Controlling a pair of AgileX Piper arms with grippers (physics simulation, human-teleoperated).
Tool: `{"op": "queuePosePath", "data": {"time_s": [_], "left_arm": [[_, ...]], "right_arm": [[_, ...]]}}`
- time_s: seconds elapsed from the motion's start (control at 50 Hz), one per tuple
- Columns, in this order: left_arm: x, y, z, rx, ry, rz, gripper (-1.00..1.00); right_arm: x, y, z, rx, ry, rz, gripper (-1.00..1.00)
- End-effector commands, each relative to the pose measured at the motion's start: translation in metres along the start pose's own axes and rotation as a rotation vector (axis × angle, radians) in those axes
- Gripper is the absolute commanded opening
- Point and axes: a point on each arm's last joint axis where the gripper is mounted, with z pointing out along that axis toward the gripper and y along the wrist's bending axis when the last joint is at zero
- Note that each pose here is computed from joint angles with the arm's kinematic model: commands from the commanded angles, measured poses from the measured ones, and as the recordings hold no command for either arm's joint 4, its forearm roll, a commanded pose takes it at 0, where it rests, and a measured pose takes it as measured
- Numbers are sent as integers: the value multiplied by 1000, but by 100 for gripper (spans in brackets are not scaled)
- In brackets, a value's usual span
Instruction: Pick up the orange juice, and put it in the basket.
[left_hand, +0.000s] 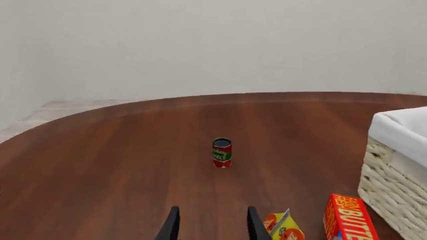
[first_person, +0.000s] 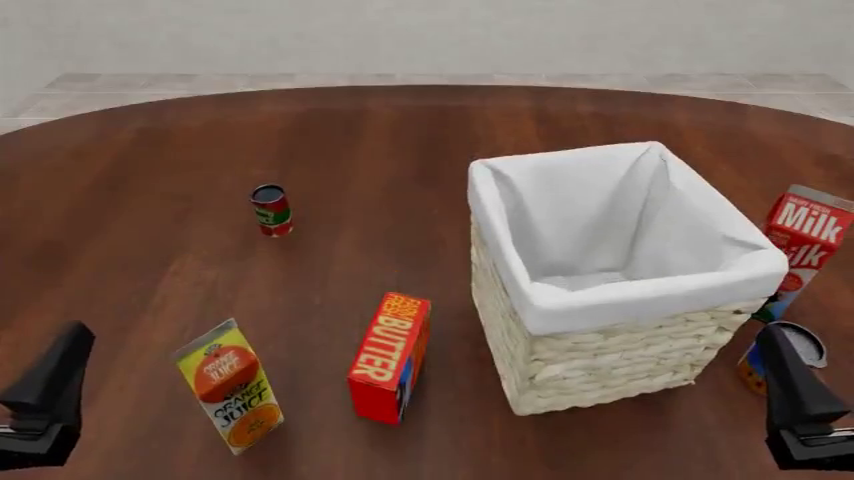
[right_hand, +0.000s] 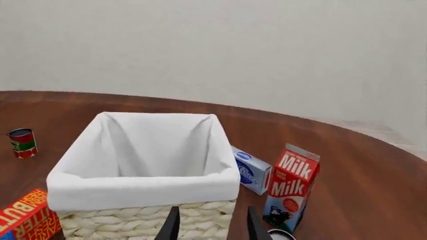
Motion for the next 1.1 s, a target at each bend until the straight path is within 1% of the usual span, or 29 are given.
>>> {"op": "queuePosePath", "data": {"time_s": [0.02,0.06,0.1,0.14,0.18,0.2,0.24,0.26,0.3,0.36,0.4,0.44,0.46,0.5,0.52,0.58,0.6,0.64,0.68,0.7,0.72,0.74,0.78,0.84,0.9,0.96,1.0,1.06,1.1], "left_arm": [[-48,-2,-13,66,-41,64,100],[-66,-2,-20,90,-41,45,100],[-72,-3,-20,117,-13,54,100],[-91,-2,-24,122,-18,15,100],[-102,-2,-22,125,-22,25,100],[-105,-2,-21,133,-21,33,100],[-111,-4,-16,174,-12,73,100],[-114,-5,-15,183,-11,78,100],[-118,-8,-7,220,20,86,100],[-123,-11,2,244,61,113,100],[-127,-13,6,273,85,132,100],[-130,-14,9,286,105,135,100],[-128,-19,17,323,158,162,100],[-125,-21,19,356,171,267,100],[-125,-23,25,364,221,252,100],[-123,-28,27,420,251,302,100],[-121,-32,30,465,292,352,100],[-129,-34,36,470,330,390,100],[-131,-35,38,484,345,400,100],[-135,-36,41,483,372,401,100],[-139,-42,46,528,428,414,100],[-139,-42,46,528,428,414,100],[-133,-46,52,553,495,468,100],[-134,-48,55,592,538,554,100],[-141,-48,66,580,579,598,100],[-151,-52,75,598,630,604,100],[-143,-54,75,639,688,656,100],[-148,-55,83,633,725,654,100],[-151,-54,93,631,761,690,100]], "right_arm": [[-1,0,0,-7,-7,-23,100],[0,0,0,-9,-6,-18,100],[-1,1,0,-11,-7,-23,100],[-1,1,0,-10,-10,-28,100],[-1,1,0,-10,-14,-27,100],[-1,1,0,-10,-17,-25,100],[-3,0,0,-7,-37,37,100],[-4,0,0,-6,-46,45,100],[-6,0,0,-5,-69,4,100],[-10,0,-1,1,-115,8,100],[-12,0,-1,3,-141,-29,100],[-13,-1,-1,11,-153,-23,100],[-14,-1,-1,14,-163,-18,100],[-15,-1,-1,10,-176,-30,100],[-16,-1,-2,6,-181,-27,100],[-17,-1,-2,1,-189,-13,100],[-17,0,-2,-7,-194,-22,100],[-17,0,-2,-15,-198,-27,100],[-17,1,-2,-18,-200,-28,100],[-17,1,-2,-18,-200,-28,100],[-18,1,-2,-22,-202,-34,100],[-18,1,-2,-22,-202,-34,100],[-18,1,-2,-26,-204,-33,100],[-18,1,-2,-25,-211,-35,100],[-19,1,-2,-29,-219,-17,100],[-19,1,-2,-33,-219,-19,100],[-19,1,-2,-36,-217,-15,100],[-19,2,-2,-40,-216,-10,100],[-20,2,-2,-47,-229,-1,100]]}}
